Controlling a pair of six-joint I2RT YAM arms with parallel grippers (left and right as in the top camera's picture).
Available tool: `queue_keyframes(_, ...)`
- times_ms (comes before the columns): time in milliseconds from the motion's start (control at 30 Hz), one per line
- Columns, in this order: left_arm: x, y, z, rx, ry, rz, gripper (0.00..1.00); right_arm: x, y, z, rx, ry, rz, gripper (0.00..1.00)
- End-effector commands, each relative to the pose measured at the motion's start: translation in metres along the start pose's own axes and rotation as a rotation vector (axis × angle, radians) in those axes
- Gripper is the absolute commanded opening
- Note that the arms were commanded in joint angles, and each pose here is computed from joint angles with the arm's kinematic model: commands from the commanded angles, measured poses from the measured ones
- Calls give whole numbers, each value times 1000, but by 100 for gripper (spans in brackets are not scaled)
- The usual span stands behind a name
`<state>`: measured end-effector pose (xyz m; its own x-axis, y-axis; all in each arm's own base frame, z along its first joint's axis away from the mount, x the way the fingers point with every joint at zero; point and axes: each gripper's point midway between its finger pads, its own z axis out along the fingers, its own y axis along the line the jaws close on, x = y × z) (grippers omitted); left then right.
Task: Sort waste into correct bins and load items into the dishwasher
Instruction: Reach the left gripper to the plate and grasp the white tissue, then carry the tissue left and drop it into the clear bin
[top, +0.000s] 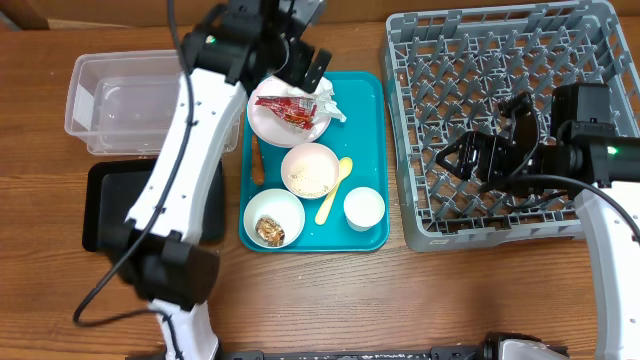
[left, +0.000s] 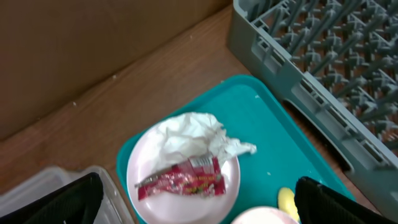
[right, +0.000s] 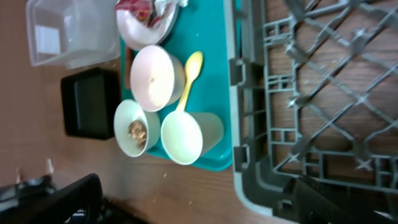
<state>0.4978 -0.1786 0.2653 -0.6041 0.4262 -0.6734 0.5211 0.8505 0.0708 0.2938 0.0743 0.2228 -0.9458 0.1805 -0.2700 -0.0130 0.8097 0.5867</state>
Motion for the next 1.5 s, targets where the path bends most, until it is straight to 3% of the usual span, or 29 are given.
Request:
queue_keyframes(0,14,13,53,-22,84,66,100,1,17,-9,-70,-8,-45,100)
queue_keyframes(267,58,6,121,57,210,166,100,11,16,-9,-67,32,-32,93)
queue_keyframes(433,75,2,141,82,251,166,100,18,17,-10,-66,53,-30,84)
queue_keyframes(567,88,4,152,78,289,162,100,22,24,-21,-68,23,-61,84)
queue_keyframes(1033,140,9,189,66,433,150,100,18,98,-149,10,-435,-371,79)
queue_keyframes(1067,142,9,192,67,437,149,98,21,101,-157,22,-464,-385,78)
queue_keyframes(1167,148,8,197,75,447,146,80,25,101,-160,29,-476,-390,78)
queue_keyframes(1267,158,4,205,91,467,144,76,28,100,-158,30,-461,-381,78)
queue_keyframes(1333,167,2,212,100,487,139,67,30,99,-157,31,-451,-374,79)
queue_keyframes(1467,176,1,217,96,510,95,26,31,98,-157,31,-447,-371,79)
